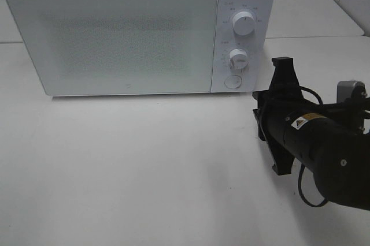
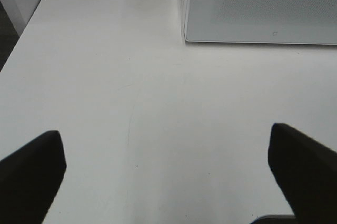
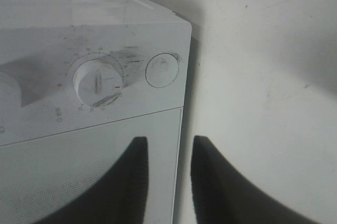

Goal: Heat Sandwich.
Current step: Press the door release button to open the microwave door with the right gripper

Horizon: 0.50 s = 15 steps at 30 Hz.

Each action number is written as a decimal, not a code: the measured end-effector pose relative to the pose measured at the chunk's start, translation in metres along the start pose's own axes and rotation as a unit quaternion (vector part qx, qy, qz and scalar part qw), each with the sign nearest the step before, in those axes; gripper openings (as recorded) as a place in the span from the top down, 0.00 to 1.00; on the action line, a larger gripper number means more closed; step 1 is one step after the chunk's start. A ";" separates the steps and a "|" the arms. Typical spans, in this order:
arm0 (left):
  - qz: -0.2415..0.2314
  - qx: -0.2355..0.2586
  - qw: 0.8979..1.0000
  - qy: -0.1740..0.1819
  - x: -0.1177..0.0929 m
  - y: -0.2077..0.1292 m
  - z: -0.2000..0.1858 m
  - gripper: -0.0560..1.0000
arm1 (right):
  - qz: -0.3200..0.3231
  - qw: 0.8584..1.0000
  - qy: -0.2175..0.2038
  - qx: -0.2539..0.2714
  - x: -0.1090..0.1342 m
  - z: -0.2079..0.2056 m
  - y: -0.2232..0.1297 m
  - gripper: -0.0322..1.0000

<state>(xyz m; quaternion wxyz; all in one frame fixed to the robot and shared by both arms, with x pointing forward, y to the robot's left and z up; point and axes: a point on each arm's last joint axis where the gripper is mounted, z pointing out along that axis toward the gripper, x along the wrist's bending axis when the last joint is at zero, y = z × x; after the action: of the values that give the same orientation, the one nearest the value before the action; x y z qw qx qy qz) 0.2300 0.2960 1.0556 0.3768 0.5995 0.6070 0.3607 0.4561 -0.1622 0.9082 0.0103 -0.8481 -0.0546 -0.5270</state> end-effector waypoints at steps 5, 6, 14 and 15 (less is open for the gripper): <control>0.000 0.000 1.000 0.000 0.000 0.000 0.000 0.03 | 0.028 1.000 -0.004 -0.006 -0.001 0.000 0.001 0.93; 0.000 0.000 1.000 0.000 0.000 0.000 0.000 0.03 | 0.028 1.000 -0.004 -0.006 -0.001 0.000 0.001 0.93; 0.000 0.000 1.000 0.000 0.000 0.000 0.000 0.03 | 0.039 0.999 -0.008 -0.014 -0.002 0.000 0.002 0.97; 0.000 0.000 1.000 0.000 0.000 0.000 0.000 0.03 | 0.039 0.999 -0.006 -0.018 -0.003 0.002 0.003 0.97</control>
<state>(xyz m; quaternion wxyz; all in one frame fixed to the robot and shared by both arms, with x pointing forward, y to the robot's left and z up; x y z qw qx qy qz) 0.2300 0.2960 1.0556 0.3768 0.5995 0.6070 0.3607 0.4565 -0.1649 0.9049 0.0154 -0.8530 -0.0126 -0.5216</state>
